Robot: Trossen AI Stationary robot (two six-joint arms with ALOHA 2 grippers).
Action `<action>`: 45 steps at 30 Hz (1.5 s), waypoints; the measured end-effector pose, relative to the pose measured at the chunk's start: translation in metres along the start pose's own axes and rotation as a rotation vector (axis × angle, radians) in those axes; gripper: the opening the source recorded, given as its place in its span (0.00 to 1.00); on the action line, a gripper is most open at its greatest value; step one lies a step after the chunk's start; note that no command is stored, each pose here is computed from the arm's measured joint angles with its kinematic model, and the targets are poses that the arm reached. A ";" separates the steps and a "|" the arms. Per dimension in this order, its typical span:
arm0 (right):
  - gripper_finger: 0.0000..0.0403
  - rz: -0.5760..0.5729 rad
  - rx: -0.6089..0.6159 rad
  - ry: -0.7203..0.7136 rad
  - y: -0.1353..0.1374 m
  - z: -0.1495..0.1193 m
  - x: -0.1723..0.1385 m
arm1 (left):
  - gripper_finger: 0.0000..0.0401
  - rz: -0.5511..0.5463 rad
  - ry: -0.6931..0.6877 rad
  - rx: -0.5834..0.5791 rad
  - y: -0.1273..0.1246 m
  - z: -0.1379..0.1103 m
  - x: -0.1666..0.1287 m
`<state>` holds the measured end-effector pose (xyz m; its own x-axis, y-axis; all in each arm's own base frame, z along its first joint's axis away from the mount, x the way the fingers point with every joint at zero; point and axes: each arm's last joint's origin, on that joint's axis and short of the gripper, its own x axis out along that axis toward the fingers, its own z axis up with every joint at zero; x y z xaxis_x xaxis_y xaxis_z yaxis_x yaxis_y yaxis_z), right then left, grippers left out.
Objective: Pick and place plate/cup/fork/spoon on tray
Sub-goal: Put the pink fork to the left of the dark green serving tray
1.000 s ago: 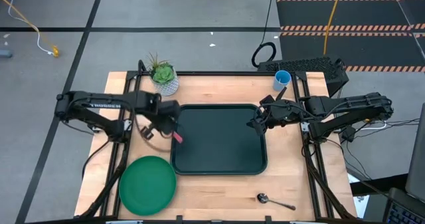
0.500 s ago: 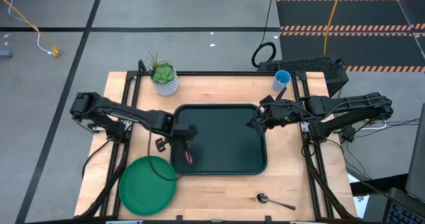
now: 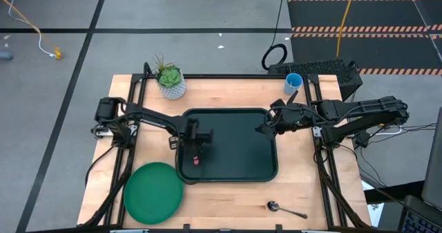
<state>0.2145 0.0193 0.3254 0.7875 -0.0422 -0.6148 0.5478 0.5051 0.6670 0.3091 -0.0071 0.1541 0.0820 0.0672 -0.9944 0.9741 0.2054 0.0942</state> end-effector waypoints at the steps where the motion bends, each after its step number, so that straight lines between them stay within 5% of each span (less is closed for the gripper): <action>1: 0.37 0.000 0.000 0.000 0.000 0.000 0.000 | 0.10 0.010 -0.002 0.002 0.001 -0.001 0.000; 11: 0.37 0.004 -0.009 0.007 0.000 0.000 0.000 | 0.12 0.003 -0.003 -0.005 0.003 -0.011 0.001; 27: 0.37 0.012 -0.026 0.023 0.000 -0.001 0.000 | 0.26 0.021 0.041 -0.343 0.003 -0.010 0.001; 35: 0.37 0.012 -0.098 0.023 0.000 -0.001 0.000 | 0.26 0.242 0.261 -0.776 -0.007 -0.012 -0.031; 39: 0.37 0.007 -0.137 0.026 0.000 -0.001 0.000 | 0.26 0.251 0.154 -1.110 -0.013 -0.012 -0.064; 45: 0.37 -0.015 -0.167 0.038 -0.004 -0.002 -0.003 | 0.26 0.167 -0.181 -1.863 -0.004 -0.013 -0.104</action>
<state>0.2092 0.0191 0.3241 0.7665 -0.0197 -0.6420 0.5026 0.6407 0.5804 0.2943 -0.0018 0.2583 0.2789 0.1317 -0.9513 -0.4820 0.8759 -0.0201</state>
